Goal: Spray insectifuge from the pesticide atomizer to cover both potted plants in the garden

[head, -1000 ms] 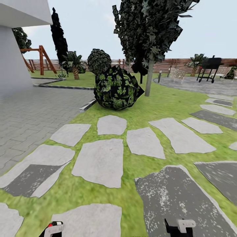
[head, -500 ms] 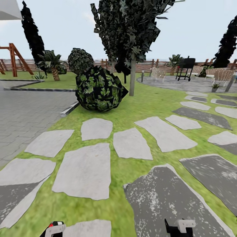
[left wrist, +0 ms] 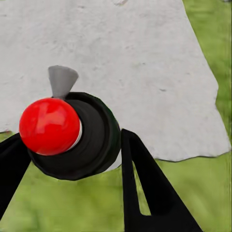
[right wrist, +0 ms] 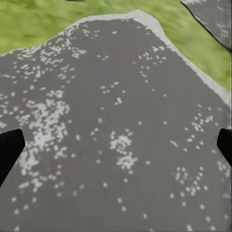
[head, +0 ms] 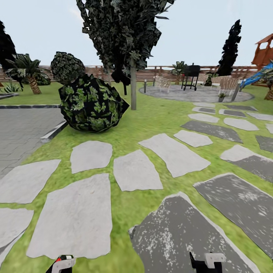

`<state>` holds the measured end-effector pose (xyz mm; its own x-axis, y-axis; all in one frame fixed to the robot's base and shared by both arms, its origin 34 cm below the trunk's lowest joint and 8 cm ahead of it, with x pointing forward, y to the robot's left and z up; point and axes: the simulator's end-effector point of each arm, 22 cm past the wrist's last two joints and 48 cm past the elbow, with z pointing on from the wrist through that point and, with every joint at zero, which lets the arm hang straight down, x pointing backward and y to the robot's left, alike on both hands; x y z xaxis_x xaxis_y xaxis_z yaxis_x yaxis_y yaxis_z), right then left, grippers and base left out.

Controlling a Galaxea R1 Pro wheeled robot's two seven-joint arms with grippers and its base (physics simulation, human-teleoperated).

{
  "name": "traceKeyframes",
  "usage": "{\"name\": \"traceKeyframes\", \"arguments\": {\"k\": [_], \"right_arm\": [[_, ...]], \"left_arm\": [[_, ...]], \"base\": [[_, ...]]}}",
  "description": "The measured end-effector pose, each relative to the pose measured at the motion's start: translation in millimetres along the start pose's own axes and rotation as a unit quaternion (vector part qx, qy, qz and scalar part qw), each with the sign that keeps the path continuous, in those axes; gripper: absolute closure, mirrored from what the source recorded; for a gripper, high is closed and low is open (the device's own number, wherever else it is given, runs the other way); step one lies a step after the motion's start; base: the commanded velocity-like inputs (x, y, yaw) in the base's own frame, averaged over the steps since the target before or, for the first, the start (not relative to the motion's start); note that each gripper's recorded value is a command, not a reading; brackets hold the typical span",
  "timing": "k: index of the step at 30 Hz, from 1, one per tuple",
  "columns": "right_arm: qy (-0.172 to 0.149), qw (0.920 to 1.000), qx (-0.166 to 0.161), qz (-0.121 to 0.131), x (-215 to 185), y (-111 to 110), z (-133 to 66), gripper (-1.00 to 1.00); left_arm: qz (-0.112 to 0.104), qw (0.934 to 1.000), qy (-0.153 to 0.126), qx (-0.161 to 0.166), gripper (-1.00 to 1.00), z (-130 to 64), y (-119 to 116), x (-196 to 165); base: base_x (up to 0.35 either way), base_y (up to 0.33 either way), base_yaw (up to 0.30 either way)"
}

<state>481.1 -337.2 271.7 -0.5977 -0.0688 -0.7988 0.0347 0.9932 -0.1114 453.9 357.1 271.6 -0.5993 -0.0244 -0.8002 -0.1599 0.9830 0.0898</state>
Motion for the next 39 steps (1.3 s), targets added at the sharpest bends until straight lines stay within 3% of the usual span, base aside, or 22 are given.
{"name": "traceKeyframes", "arguments": {"k": [39], "right_arm": [[-0.001,1.0,-0.001,0.0,-0.4,0.5,0.0,-1.0]], "left_arm": [[0.001,1.0,0.0,0.001,1.0,0.0,-0.3,0.1]], "base": [[0.339,0.0,-0.293]]}}
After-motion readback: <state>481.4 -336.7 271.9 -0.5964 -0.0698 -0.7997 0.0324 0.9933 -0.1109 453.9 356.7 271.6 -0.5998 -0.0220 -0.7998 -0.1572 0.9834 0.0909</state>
